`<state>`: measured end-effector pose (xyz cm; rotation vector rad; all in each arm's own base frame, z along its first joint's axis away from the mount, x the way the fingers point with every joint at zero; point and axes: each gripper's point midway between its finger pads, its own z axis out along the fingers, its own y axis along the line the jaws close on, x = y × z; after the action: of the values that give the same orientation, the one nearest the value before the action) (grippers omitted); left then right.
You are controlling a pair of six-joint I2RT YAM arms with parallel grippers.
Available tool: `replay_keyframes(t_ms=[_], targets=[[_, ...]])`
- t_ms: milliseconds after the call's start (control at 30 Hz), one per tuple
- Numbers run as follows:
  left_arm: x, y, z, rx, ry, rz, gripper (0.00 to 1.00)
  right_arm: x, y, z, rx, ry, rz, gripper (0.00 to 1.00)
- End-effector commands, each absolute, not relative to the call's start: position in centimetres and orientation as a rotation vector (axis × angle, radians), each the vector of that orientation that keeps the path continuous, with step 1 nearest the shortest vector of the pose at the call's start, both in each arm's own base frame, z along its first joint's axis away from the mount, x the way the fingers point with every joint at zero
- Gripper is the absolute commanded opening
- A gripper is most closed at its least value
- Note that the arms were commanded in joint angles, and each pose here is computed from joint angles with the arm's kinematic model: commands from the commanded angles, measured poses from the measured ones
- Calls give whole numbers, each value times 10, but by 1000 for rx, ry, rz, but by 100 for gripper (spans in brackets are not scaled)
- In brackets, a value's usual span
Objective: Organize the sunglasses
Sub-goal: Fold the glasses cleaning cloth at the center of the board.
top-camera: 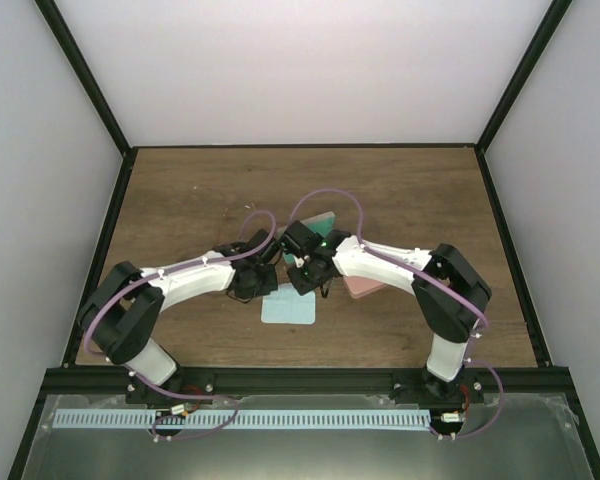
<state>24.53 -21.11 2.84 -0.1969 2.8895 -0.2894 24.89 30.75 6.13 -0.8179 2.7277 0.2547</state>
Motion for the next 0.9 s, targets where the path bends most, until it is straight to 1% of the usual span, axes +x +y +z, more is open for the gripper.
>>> replay_keyframes(t_ms=[0, 233, 633, 867], targets=[[248, -212, 42, -197, 2856, -321, 4, 250, 311, 72, -787, 2700, 280, 1], [246, -212, 46, -208, 2854, -337, 4, 249, 314, 80, -789, 2685, 314, 1], [245, -219, 53, -175, 2846, -398, 4, 236, 305, 71, -787, 2716, 333, 1], [237, -212, 53, -174, 2847, -386, 4, 235, 304, 67, -788, 2720, 325, 1]])
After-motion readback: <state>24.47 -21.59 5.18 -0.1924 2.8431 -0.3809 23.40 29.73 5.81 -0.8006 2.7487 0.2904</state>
